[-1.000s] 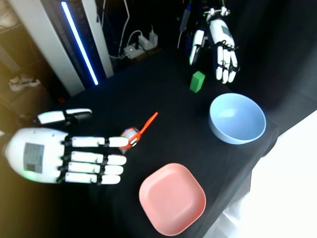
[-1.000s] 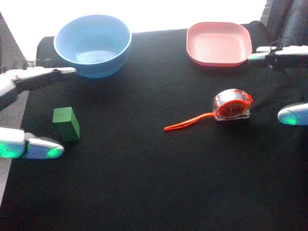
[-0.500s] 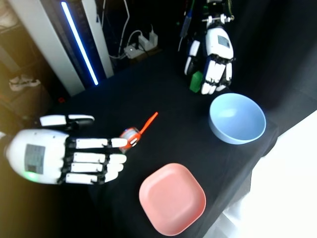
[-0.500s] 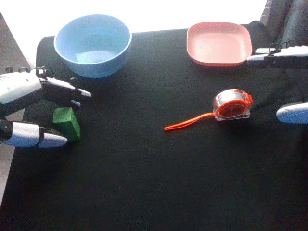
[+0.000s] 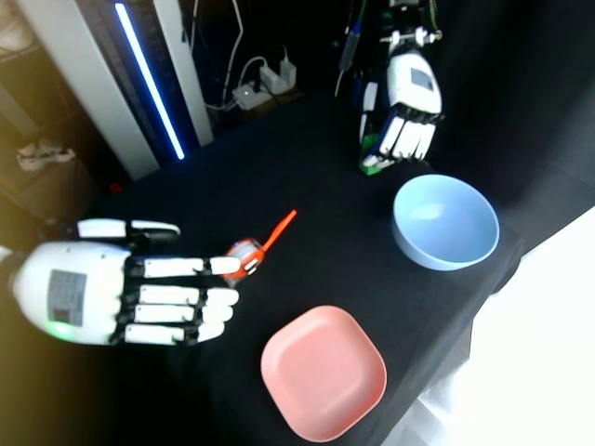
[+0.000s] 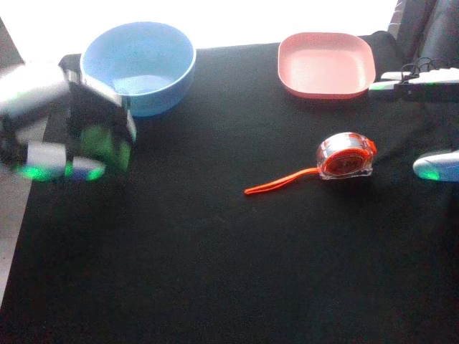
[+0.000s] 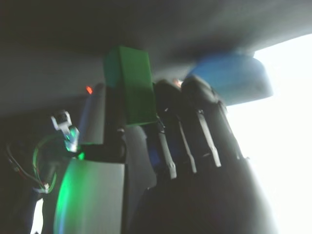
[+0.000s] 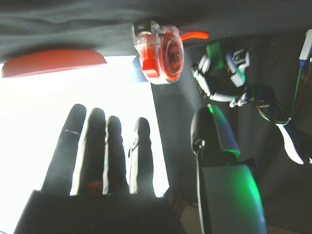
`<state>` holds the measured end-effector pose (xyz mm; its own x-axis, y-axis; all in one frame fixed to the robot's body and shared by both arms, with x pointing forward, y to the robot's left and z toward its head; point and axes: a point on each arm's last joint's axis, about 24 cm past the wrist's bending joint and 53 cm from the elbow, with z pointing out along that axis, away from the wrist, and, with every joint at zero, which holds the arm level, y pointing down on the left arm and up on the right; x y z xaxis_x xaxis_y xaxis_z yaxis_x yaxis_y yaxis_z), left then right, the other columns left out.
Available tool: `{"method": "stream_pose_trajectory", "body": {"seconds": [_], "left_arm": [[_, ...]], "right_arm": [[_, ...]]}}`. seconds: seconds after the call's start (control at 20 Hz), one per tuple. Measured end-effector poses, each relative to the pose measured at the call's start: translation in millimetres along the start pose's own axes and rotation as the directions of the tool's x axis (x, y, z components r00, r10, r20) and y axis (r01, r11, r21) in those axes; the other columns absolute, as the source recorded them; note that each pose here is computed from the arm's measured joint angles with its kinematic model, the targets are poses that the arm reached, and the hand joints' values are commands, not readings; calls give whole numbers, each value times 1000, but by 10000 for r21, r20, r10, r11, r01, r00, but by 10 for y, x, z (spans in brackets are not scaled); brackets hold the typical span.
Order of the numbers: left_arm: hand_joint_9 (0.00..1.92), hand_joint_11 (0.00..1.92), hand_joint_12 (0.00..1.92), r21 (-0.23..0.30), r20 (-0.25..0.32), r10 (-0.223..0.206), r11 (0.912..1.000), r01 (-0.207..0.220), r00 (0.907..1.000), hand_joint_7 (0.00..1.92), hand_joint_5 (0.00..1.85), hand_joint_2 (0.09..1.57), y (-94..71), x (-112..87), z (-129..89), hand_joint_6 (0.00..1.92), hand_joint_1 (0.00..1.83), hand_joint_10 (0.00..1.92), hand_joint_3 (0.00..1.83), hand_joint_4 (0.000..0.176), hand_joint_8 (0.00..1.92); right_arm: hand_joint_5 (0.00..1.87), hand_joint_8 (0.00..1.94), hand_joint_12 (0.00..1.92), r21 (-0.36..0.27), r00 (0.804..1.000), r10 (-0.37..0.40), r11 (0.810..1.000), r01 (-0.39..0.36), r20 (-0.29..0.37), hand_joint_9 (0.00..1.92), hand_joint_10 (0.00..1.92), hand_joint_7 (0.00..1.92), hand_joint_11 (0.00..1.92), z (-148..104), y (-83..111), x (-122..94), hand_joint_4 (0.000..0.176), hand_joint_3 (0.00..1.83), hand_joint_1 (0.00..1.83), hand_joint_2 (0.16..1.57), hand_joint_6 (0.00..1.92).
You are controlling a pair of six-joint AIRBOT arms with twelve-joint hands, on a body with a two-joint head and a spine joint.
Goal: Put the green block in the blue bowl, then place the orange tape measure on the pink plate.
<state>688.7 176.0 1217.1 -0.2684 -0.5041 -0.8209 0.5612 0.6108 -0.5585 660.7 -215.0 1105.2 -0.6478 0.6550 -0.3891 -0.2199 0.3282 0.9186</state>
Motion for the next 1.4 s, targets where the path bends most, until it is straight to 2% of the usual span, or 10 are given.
{"method": "stream_pose_trajectory", "body": {"seconds": [0.15,0.35,0.45,0.6,0.9,1.05,1.1,1.15,1.2,1.4], "left_arm": [[910,691,1250,795,1567,662,9937,-794,9854,1060,1029,1086,-314,-649,168,857,1376,1210,2,0,812],[436,165,1707,483,2689,892,9932,-1060,9590,745,1078,1147,-323,-1160,370,842,1231,1096,3,0,1306],[723,548,1756,-459,2060,901,9955,-823,9744,951,1156,1091,-32,-1006,615,550,1255,1298,0,0,1208],[1095,845,1376,-1317,1366,687,9900,-506,9882,1222,1153,1027,235,-787,819,714,1259,776,0,31,604],[966,724,1520,-2233,296,447,9741,-370,9986,1071,937,1103,484,-411,979,846,1259,758,2,0,1033],[789,591,1528,-2070,378,452,9777,-364,9983,817,739,1049,451,-407,951,18,952,685,0,0,178],[770,565,1480,-1991,384,464,9792,-378,9982,773,656,1051,426,-402,939,3,895,602,0,7,74],[606,371,1371,-1876,399,438,9816,-356,9982,572,465,1066,386,-385,947,0,851,321,0,60,14],[209,14,1085,-1709,464,433,9847,-348,9980,177,202,1053,331,-391,937,2,830,25,0,167,6],[44,0,429,-851,916,332,9961,-254,9952,80,164,1045,149,-430,698,2,790,6,2,154,5]], "right_arm": [[370,0,676,-8,10000,-4,10000,4,-1,264,0,211,0,0,2,0,96,2,907,1105,0],[395,2,822,-16,10000,-3,10000,3,37,288,2,232,0,11,-15,-11,94,0,892,1088,0],[392,1,837,22,10000,25,10000,-25,13,303,3,235,0,25,-39,9,98,0,886,1085,1],[371,0,710,-6,10000,-19,10000,19,7,259,16,230,0,27,-37,1,97,3,890,1097,5],[381,0,530,-237,9999,-133,9996,134,31,171,1,214,0,88,41,-29,115,0,926,1098,1],[398,0,552,-412,9996,-244,9989,239,-107,160,0,198,0,126,101,5,127,0,812,1100,2],[396,0,544,-436,9996,-260,9987,253,-140,153,0,194,0,131,108,15,135,0,764,1090,1],[400,0,506,-500,9995,-285,9984,277,-151,152,0,196,0,146,133,15,130,0,740,1076,1],[402,0,820,-612,9995,-289,9977,279,-154,267,3,202,94,163,167,18,133,0,728,1052,0],[392,0,916,-832,9985,-480,9955,456,-270,296,0,194,20,220,263,34,134,0,686,1009,0]]}}
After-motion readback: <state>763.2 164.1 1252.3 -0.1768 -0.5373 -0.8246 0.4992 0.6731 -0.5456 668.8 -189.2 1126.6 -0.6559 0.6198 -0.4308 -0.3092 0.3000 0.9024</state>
